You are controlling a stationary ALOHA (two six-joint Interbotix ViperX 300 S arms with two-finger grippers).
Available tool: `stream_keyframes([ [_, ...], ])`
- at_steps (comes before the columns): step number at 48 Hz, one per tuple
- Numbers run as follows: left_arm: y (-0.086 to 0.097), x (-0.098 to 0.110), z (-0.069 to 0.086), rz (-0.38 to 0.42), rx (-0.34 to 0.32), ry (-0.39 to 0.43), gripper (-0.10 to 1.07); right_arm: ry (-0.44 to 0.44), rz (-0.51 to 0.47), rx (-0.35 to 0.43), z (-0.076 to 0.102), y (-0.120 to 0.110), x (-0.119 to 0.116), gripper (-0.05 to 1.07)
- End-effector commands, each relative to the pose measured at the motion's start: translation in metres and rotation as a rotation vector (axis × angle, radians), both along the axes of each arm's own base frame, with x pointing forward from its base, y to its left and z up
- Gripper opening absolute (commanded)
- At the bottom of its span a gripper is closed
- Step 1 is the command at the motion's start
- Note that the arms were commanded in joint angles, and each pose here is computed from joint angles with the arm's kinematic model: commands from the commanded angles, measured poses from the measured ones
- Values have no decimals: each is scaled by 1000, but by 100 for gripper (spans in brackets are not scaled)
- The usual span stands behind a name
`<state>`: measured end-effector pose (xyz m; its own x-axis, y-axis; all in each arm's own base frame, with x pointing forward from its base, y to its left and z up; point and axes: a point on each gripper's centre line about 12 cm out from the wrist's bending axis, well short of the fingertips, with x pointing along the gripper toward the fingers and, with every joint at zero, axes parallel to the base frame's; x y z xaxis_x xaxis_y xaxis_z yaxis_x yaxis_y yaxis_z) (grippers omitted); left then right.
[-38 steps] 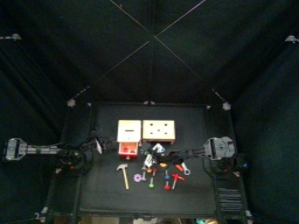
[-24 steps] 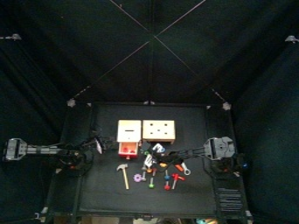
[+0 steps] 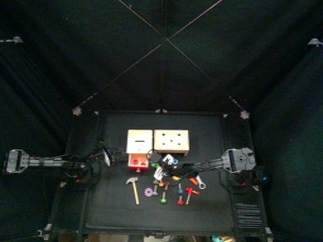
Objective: Place green nut into drawer
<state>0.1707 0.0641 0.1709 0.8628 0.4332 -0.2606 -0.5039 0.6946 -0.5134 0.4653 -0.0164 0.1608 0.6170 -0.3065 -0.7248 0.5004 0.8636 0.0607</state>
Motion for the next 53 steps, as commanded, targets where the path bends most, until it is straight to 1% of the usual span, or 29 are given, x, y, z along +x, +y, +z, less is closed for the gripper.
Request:
stream_keyframes([
  [1,2,5,9,3,10,-25,84,-106,24,-23,43,2,10,68],
  [5,2,6,10,2,12,-26,84,-136,45,-54,53,2,17,68],
  [13,2,6,10,4,11,-27,84,-181,67,-95,67,-1,31,68],
  [23,2,6,10,4,11,-27,84,-209,81,-105,71,-1,44,68],
  [27,2,6,10,4,12,-26,84,-221,89,-104,70,-2,50,68],
  [38,2,5,10,5,12,-26,84,-210,73,-99,51,-18,65,68],
  [43,2,5,10,5,12,-28,84,-200,62,-102,46,-25,66,69],
  [47,2,5,10,4,12,-24,84,-201,50,-98,46,-30,65,69],
  [53,2,5,10,5,13,-25,84,-206,59,-91,44,-29,67,71],
])
